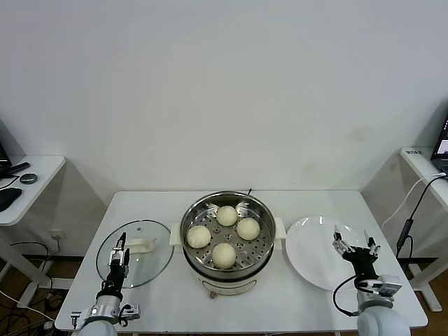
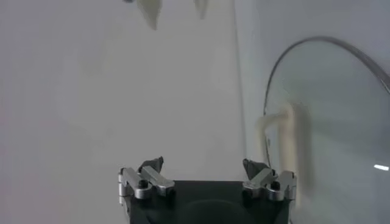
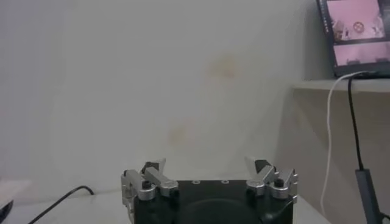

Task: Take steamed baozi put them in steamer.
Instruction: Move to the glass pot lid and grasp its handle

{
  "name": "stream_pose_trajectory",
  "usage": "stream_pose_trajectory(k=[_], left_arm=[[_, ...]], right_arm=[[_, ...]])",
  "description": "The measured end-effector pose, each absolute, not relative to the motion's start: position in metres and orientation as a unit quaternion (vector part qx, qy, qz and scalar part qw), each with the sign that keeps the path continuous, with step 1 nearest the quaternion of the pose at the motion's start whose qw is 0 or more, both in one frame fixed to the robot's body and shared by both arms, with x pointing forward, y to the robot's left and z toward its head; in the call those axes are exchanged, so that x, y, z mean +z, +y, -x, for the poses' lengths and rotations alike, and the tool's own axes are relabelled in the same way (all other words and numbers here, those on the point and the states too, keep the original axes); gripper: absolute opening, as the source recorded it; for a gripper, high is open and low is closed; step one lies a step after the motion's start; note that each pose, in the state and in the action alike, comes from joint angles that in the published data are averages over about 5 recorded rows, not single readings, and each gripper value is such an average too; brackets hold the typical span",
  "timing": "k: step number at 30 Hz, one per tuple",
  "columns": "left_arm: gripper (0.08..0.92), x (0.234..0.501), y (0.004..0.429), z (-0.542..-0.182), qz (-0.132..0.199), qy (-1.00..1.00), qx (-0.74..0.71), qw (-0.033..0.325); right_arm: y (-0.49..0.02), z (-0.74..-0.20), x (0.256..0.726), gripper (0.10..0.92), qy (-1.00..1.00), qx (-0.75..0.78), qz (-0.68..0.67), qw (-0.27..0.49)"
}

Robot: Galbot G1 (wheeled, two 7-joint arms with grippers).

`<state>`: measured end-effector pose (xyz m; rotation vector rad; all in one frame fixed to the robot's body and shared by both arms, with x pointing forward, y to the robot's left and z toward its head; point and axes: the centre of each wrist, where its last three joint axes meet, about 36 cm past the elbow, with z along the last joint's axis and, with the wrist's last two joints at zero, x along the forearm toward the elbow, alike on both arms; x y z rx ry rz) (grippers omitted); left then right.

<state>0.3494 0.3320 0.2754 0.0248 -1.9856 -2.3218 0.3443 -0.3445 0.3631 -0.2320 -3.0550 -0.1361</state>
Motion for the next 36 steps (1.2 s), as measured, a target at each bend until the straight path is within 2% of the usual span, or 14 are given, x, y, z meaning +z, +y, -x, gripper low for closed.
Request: stream_pose_trajectory(k=[18,36], left_arm=[[0.823,0.25,0.347,-0.383,0.001,-0.639,-0.766,0.066],[0.823,0.251,0.347,-0.414,-0.009,-0.652,-0.755,0.063]], right_arm=[[-0.339,-0.339,0.348,0.823,-0.994,-0.047,0.086,0.045],[-0.337,-0.338,0.338,0.823,-0.993,-0.051,0.093,0.049]])
